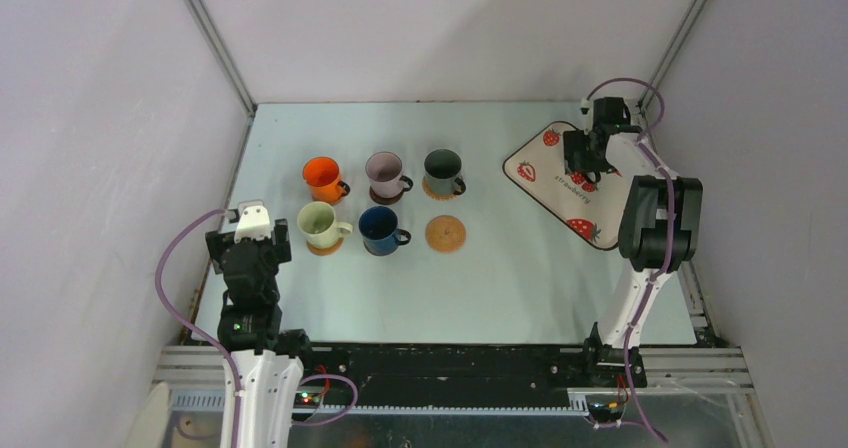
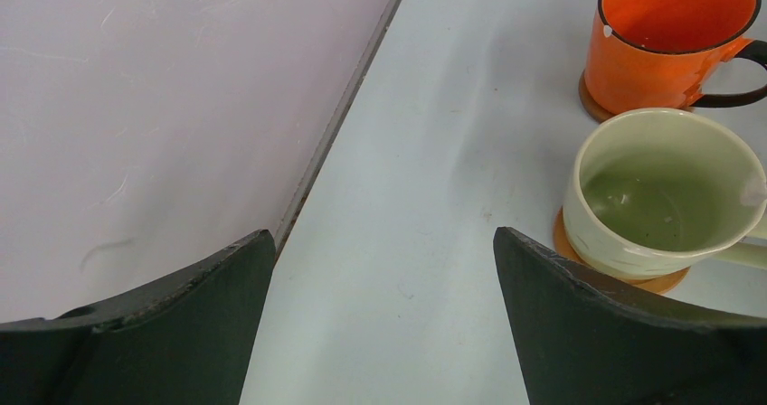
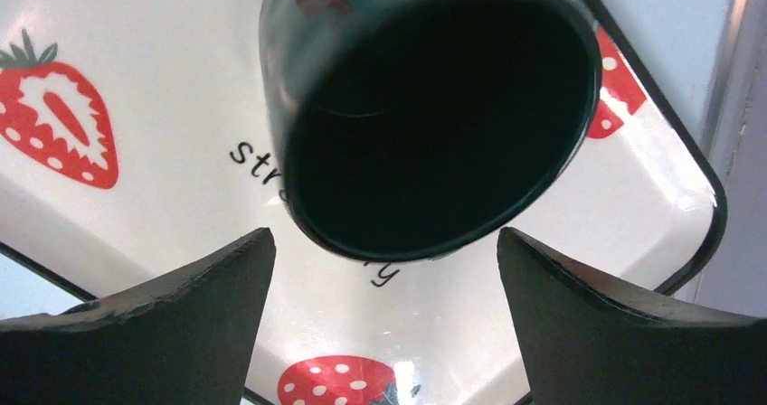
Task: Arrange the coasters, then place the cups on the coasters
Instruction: Pick up the cup from the tray.
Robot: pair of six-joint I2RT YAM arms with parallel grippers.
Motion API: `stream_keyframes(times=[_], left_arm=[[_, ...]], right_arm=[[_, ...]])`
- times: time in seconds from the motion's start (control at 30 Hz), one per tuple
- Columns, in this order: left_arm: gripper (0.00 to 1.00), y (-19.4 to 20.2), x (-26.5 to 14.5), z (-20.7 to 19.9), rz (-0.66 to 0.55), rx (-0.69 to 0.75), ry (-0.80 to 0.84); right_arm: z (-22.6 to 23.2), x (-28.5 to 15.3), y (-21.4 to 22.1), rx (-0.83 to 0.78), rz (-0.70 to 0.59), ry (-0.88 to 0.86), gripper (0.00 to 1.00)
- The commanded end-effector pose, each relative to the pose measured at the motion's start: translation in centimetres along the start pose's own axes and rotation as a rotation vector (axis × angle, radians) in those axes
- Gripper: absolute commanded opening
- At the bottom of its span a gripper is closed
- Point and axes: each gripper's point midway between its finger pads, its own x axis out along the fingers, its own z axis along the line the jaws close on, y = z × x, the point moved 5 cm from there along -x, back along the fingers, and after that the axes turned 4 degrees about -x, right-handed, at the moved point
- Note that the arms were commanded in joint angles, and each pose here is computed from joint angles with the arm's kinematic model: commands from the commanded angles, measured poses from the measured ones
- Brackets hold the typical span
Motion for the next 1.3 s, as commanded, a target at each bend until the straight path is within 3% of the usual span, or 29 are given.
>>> stream_keyframes(times=[0.0,0.7,0.93,1.27], left_arm=[[0.98,-1.5,-0.3,0.2,-0.048,-0.021,0.006],[0.98,-1.3,0.0,0.1,-0.032,-0.014,0.005],[0.98,-1.2,0.2,0.1,-0.026,-0.013,-0.001],[0.98,-1.0,0.5,0.2,-0.012,-0.006,-0.016]], right_arm=[[0.2,-1.3,-1.0,-0.051,-0.051,0.036,0.98],[1.8,-3.2,-3.6,-0.127,-0.177,-0.036,0.99],[3.8,-3.6,-5.4,-0.113,-0.155,-0.173,0.99],[4.1,-0.6,-7.1,-0.101,-0.104,-0.163,0.99]])
